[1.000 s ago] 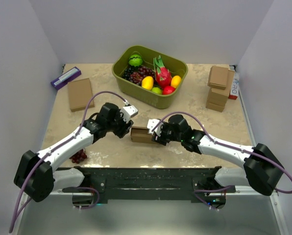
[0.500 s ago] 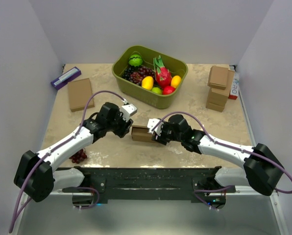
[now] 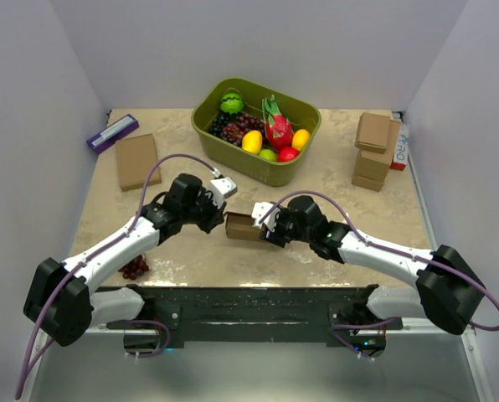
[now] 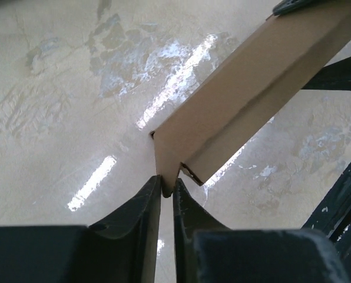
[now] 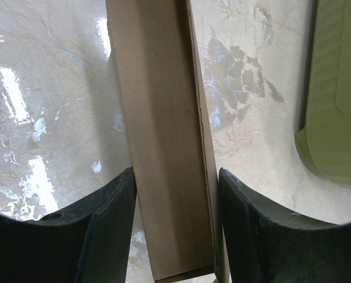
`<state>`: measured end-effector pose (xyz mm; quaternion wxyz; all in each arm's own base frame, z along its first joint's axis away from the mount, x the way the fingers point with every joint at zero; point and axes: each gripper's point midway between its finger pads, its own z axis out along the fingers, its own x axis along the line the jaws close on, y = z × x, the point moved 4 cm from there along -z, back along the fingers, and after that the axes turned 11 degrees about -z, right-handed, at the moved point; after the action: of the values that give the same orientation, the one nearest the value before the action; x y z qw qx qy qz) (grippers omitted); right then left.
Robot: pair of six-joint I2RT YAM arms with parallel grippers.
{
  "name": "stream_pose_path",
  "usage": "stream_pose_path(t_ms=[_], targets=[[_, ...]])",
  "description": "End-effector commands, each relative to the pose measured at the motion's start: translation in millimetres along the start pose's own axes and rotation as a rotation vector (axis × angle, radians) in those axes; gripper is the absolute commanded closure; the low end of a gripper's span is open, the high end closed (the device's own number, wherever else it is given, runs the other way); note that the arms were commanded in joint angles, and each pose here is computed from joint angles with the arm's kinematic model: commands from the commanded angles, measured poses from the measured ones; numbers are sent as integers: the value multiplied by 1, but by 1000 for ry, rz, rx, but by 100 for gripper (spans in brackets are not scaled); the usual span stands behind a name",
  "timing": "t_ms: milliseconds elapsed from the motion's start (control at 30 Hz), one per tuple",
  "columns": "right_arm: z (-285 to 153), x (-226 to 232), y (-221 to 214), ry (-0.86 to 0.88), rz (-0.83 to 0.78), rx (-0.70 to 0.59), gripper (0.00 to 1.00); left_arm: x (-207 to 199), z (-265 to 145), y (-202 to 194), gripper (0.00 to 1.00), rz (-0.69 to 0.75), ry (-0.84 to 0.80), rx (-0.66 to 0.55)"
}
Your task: Fold the paper box
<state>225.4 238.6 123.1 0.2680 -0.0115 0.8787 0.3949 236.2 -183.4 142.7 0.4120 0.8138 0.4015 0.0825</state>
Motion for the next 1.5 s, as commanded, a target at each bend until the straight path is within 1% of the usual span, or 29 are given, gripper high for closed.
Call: stream_pose_path(t_ms=[0, 200, 267, 300, 333, 367, 433, 467, 567, 667, 1033, 1167, 1467], targets=[[1, -9, 6, -42, 3, -12, 56, -15, -7, 29, 88, 4, -89, -115], [1, -9, 5, -42, 5, -8, 56, -21, -4, 28, 92, -46, -123, -105], [2, -9, 5, -42, 6, -8, 56, -22, -3, 28, 96, -64, -120, -100], [2, -9, 5, -40, 6, -7, 56, -19, -2, 29, 100, -74, -97, -98], [2, -9, 5, -39, 7, -6, 56, -18, -3, 31, 100, -75, -85, -98], [2, -9, 6, -39, 7, -6, 56, -20, -4, 34, 100, -136, -77, -99], [4, -8, 3, -36, 8, 7, 56, -19, -6, 42, 100, -187, -49, -105], [4, -9, 3, -37, 8, 10, 56, -21, -6, 45, 100, -231, -57, -109], [6, -8, 1, -33, 8, 22, 56, -29, -5, 53, 100, -302, -106, -121], [7, -7, 0, -29, 9, 27, 57, -36, -2, 55, 100, -331, -141, -118], [6, -7, 1, -32, 11, 19, 57, -24, 10, 30, 100, -307, -37, -50], [6, -7, 1, -33, 13, 18, 57, -26, 12, 27, 100, -312, -45, -49], [5, -8, 1, -35, 14, 20, 58, -31, 21, 7, 100, -338, -58, -25]])
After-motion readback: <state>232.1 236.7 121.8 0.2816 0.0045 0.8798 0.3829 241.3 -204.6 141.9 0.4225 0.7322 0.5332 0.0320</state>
